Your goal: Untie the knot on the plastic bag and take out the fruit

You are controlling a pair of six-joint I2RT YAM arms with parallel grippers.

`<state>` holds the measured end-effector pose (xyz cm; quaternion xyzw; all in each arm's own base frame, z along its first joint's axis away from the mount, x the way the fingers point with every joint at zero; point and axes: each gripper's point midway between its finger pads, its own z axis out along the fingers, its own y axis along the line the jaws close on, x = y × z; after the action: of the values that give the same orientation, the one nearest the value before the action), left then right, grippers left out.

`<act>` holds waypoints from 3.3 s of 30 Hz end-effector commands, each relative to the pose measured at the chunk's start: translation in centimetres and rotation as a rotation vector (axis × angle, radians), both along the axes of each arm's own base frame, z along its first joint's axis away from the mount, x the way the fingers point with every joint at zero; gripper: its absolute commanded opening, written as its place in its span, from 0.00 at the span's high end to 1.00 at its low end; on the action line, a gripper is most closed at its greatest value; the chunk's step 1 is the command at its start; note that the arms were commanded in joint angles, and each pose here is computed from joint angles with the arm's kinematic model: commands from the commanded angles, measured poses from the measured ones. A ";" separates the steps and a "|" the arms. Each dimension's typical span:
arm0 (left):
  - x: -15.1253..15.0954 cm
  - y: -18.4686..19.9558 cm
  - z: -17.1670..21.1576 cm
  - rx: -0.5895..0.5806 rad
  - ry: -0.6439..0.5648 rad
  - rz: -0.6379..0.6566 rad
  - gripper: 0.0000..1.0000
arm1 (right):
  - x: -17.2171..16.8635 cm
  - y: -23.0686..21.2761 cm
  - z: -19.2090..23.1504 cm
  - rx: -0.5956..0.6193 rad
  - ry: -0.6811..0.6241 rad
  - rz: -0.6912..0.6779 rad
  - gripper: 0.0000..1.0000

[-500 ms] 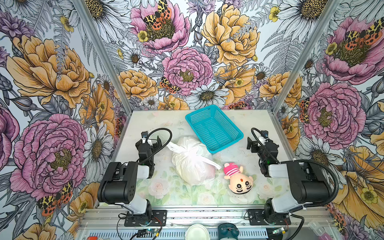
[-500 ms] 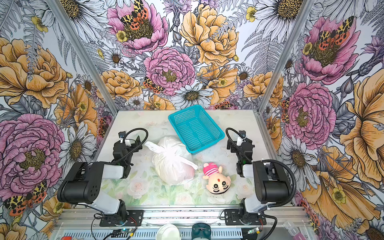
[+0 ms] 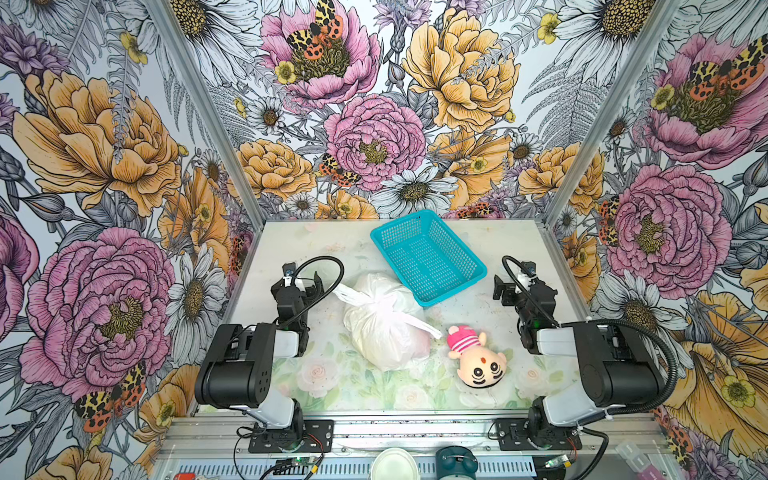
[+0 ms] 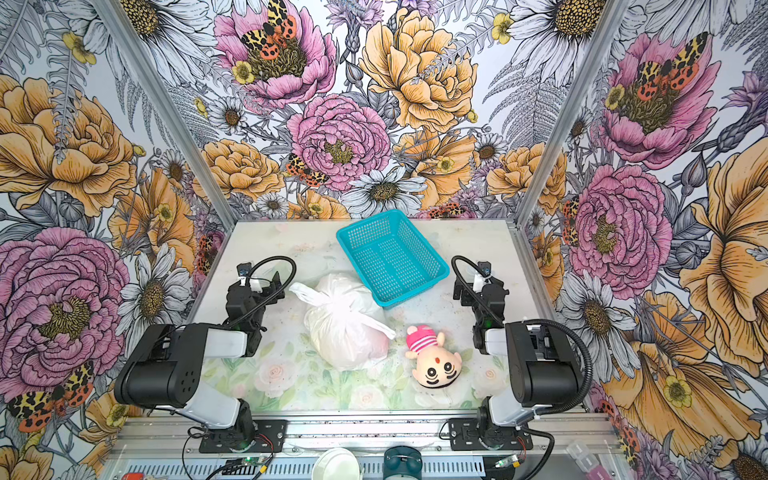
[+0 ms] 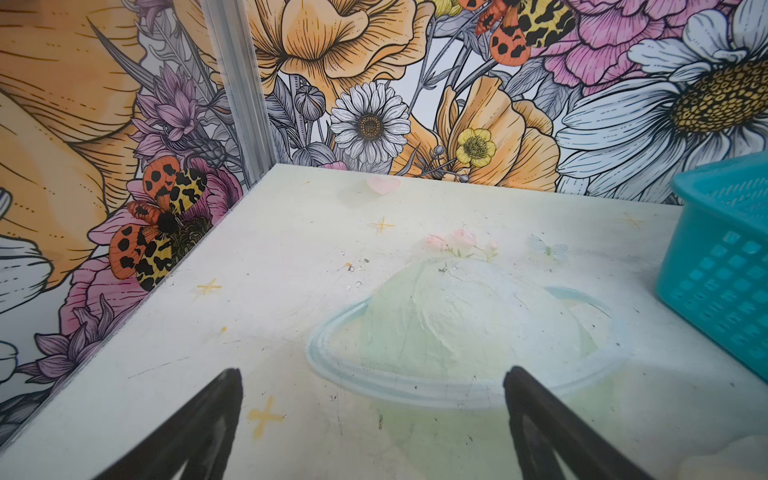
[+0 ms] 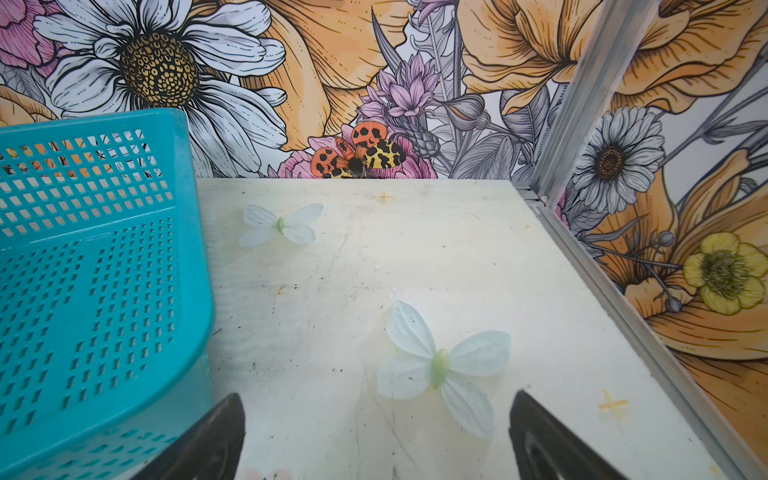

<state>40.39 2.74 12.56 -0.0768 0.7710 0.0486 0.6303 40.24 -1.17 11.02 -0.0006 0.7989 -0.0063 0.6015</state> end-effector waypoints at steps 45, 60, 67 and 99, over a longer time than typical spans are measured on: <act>-5.1 0.2 7.1 -0.649 0.251 0.190 0.01 | -11.5 6.1 21.6 0.741 -0.021 0.183 0.00; -7.4 -9.6 11.1 -0.454 0.192 -0.099 0.11 | -10.9 20.0 13.7 0.133 0.269 0.316 0.19; -7.0 -12.1 11.9 -0.437 0.159 -0.241 0.10 | -15.9 31.5 11.1 -0.058 0.327 0.608 0.29; -6.6 -13.2 10.4 -0.439 0.159 -0.297 0.04 | -15.7 37.2 2.8 -0.185 0.448 0.559 0.45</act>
<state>33.86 -10.35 22.28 -0.1013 0.8233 -0.1980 0.5222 24.15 36.25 13.19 -0.2944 0.8719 0.0757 0.3839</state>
